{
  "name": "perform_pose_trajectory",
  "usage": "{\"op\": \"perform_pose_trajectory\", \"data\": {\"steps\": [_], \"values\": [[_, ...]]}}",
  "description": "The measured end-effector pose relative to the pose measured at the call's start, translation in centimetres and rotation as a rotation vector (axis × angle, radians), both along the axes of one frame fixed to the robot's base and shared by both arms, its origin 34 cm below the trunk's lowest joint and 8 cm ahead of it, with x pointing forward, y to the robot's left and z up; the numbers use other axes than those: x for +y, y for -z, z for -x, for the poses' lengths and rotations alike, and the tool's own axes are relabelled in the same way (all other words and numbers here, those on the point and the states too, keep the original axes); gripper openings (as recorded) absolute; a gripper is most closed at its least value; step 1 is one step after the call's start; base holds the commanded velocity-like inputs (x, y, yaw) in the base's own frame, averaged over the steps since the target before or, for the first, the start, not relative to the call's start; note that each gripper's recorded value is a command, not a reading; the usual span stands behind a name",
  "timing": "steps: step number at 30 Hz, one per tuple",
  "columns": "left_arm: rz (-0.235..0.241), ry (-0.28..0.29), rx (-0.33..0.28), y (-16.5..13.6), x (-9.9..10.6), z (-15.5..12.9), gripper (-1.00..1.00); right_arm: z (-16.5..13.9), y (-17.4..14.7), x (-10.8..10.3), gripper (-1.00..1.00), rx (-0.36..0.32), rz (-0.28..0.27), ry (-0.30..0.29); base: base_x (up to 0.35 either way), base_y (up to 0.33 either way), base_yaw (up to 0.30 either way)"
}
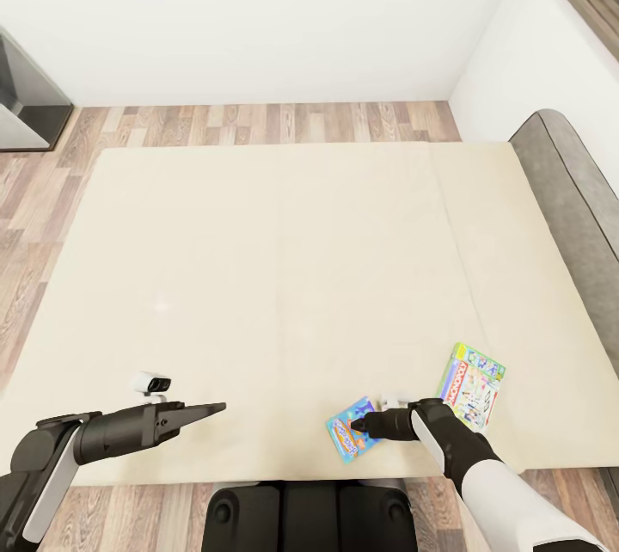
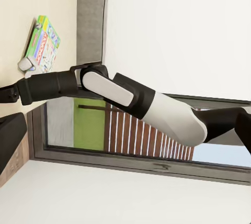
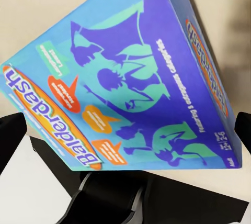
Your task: Put all the toys in the child's room - the three board games (two on the bed and one on the table), the two jigsaw puzzles on the table, and the tennis ball on the table - inside the toy box on the table in the child's room.
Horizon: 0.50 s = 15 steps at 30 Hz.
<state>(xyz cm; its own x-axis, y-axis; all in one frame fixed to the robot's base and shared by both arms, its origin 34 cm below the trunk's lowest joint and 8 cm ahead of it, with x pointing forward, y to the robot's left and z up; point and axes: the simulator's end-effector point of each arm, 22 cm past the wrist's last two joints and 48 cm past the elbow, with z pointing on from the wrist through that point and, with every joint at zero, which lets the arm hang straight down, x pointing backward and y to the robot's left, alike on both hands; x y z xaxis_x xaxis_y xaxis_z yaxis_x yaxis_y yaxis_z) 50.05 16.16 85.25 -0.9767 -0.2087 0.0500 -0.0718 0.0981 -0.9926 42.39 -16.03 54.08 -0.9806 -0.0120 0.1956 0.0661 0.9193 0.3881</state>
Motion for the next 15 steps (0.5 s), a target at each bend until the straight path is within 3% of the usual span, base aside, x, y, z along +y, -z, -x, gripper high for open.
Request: {"op": "perform_pose_trajectory", "data": {"steps": [15], "values": [[0.0,0.0,0.0,0.0,0.0,0.0,1.0,-0.03,0.01,-0.01,1.0,-0.002,0.0,0.0,0.0,0.001,0.0]]}}
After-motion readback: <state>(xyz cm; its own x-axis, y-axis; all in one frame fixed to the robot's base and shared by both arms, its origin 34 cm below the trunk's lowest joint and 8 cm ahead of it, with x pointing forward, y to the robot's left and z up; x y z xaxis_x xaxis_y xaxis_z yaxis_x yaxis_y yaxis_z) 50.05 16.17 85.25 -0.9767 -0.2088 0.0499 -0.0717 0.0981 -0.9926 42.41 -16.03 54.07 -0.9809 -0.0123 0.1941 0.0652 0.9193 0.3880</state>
